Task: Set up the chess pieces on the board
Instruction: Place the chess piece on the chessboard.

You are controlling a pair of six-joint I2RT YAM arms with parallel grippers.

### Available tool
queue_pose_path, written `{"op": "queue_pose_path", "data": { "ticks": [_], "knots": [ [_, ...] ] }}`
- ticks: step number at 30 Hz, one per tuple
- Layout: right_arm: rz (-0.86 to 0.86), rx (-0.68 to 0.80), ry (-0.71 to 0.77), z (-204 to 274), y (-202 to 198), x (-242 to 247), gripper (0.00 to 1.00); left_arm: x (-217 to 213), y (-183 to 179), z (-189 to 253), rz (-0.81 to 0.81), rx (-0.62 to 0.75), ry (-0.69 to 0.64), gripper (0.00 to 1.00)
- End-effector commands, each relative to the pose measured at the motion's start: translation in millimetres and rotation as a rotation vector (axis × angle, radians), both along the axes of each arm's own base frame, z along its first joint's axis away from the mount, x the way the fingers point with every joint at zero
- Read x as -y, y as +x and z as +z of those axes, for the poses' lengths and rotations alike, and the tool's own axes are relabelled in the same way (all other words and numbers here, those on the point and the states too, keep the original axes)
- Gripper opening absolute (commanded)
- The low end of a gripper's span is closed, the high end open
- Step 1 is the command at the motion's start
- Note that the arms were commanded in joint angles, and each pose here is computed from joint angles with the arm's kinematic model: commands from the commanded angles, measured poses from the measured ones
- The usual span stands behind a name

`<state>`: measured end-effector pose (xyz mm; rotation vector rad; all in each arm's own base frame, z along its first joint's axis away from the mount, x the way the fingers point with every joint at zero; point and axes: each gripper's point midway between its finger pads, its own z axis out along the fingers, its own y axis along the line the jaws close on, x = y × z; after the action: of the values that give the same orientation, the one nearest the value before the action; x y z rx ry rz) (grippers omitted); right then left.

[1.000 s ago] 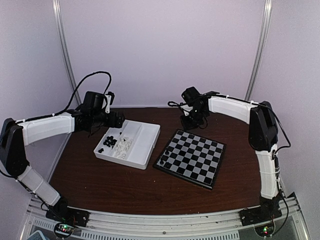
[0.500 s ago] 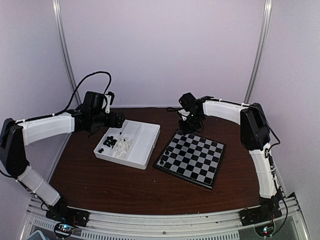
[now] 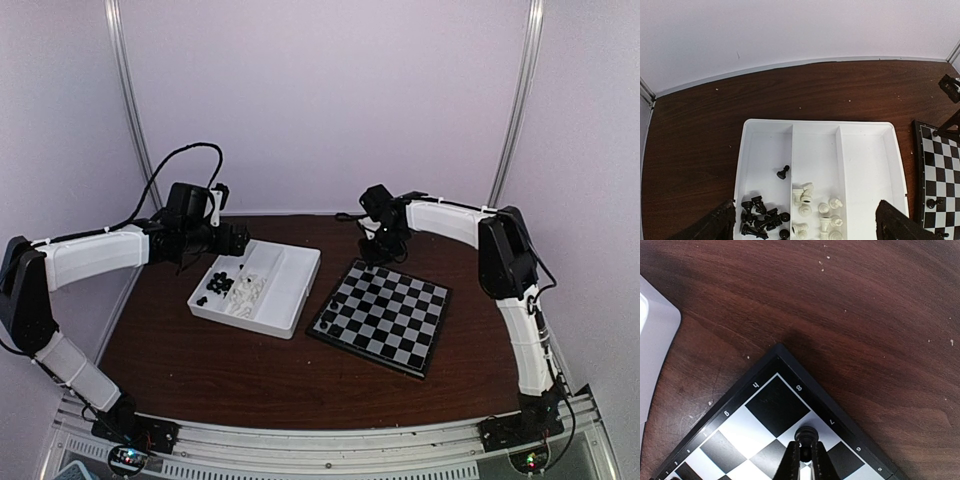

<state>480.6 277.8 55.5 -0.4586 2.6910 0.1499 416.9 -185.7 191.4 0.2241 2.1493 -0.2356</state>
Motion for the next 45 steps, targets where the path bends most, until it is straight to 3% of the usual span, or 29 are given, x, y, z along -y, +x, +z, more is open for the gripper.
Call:
{"op": "queue_pose_path", "data": {
  "ticks": [1, 45],
  "knots": [
    [-0.024, -0.001, -0.011, -2, 5, 4, 0.07, -3, 7, 9, 0.007, 0.026, -0.003, 0.98],
    [-0.022, -0.008, -0.038, 4, -4, 13, 0.09, -4, 6, 5, 0.009, 0.015, 0.004, 0.98]
  ]
}}
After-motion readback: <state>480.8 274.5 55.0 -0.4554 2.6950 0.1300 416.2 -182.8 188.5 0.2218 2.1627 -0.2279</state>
